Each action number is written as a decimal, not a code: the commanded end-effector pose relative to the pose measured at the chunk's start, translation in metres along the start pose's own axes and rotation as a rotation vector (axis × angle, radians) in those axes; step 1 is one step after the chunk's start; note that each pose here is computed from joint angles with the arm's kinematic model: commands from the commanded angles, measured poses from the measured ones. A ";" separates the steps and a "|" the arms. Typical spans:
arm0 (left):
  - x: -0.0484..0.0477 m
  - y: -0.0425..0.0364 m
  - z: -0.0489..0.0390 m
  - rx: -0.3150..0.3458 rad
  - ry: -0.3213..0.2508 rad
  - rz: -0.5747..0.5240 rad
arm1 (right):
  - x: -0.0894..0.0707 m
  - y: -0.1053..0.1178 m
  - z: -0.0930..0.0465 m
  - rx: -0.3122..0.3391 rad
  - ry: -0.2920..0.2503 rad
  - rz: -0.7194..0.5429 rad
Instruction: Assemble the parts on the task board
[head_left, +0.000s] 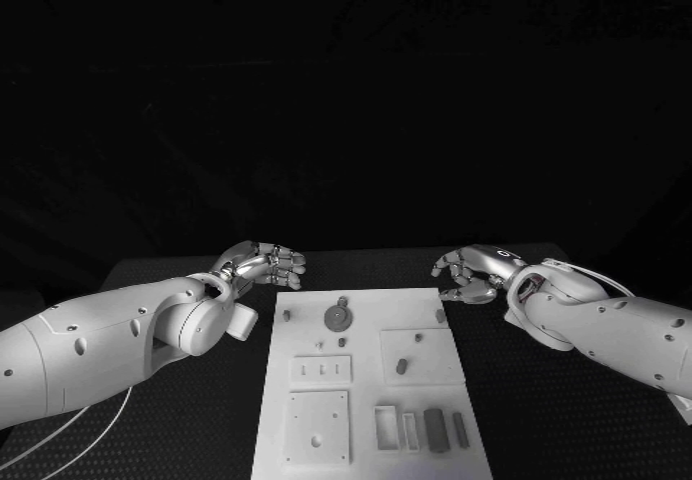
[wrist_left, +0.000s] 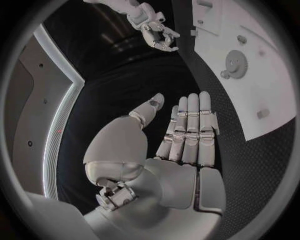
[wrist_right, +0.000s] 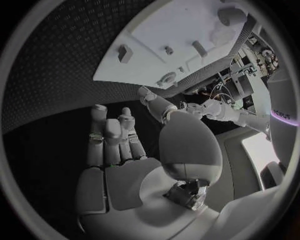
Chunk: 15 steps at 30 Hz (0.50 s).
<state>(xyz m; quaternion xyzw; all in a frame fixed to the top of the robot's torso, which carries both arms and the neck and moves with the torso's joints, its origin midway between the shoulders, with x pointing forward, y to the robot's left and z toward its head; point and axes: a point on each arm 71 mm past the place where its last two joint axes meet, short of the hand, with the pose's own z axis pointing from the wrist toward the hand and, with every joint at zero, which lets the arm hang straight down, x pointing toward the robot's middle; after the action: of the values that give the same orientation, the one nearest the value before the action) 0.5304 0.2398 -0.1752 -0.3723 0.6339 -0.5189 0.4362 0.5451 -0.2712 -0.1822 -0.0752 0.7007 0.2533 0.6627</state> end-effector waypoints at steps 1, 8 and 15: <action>0.0028 -0.0018 0.0011 0.021 0.022 0.000 | 0.006 -0.002 -0.002 -0.038 0.080 0.045; 0.0039 -0.0006 0.0016 0.019 0.028 0.000 | 0.018 -0.012 -0.011 -0.021 0.113 0.050; 0.0036 0.0012 0.0013 0.016 0.029 -0.001 | 0.034 -0.017 -0.015 -0.014 0.131 0.055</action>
<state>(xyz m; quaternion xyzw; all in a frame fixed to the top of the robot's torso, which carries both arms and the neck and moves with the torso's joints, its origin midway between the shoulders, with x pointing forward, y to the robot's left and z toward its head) 0.5309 0.2389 -0.1779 -0.3705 0.6357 -0.5196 0.4343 0.5366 -0.2873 -0.2163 -0.0691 0.7388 0.2598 0.6180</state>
